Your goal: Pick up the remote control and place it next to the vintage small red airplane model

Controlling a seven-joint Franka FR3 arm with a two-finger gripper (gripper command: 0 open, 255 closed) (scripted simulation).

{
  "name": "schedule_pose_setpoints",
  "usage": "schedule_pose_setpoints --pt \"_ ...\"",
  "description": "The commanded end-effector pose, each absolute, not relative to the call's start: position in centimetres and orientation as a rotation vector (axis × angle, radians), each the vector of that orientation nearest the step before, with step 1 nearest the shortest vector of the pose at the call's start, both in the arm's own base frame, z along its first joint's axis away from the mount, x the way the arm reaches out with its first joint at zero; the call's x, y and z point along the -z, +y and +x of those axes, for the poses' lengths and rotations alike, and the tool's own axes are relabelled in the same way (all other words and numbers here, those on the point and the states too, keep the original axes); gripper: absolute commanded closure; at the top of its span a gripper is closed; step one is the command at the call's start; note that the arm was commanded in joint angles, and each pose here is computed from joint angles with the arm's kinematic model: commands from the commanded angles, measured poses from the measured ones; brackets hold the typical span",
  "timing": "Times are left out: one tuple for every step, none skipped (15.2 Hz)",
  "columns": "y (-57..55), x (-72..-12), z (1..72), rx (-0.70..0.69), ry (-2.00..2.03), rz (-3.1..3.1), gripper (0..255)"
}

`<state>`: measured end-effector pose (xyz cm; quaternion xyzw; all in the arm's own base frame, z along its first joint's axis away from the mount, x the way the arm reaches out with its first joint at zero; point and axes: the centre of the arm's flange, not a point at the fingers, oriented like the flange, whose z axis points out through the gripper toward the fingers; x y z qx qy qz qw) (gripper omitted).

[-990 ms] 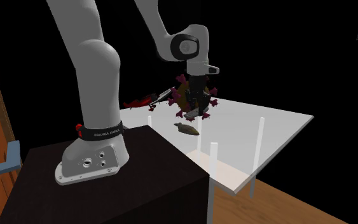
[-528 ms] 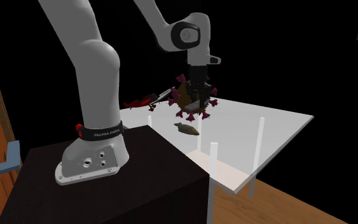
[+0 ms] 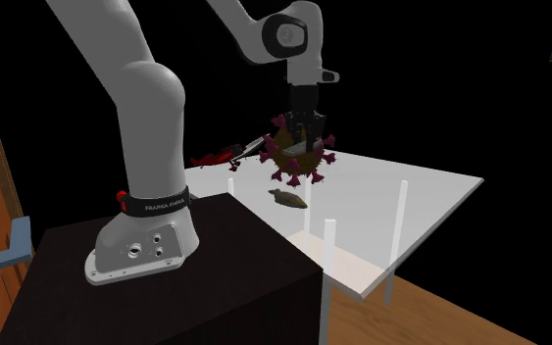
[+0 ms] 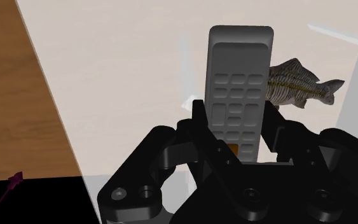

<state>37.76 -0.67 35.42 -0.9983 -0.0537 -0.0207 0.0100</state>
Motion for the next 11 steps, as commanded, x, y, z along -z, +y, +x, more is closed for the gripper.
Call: schedule_pose_setpoints --pt "1.4 -35.6 37.9 0.064 -0.167 -3.117 255" --pt "2.7 -35.6 37.9 0.064 -0.167 -3.117 255" --pt "4.0 -35.6 37.9 0.064 -0.167 -3.117 255" --pt "5.3 -35.6 37.9 0.064 -0.167 -3.117 255" --pt "6.6 -35.6 38.0 0.064 -0.167 -3.117 255" --pt "8.0 -35.6 38.0 0.064 -0.167 -3.117 255" --pt "9.3 -35.6 38.0 0.064 -0.167 -3.117 255" --pt "10.6 -35.6 38.0 0.064 -0.167 -3.117 255" --pt "11.9 -35.6 38.1 0.064 -0.167 -3.117 255" --pt "13.2 -35.6 38.1 0.064 -0.167 -3.117 255" --pt "14.6 -35.6 38.1 0.064 -0.167 -3.117 255"
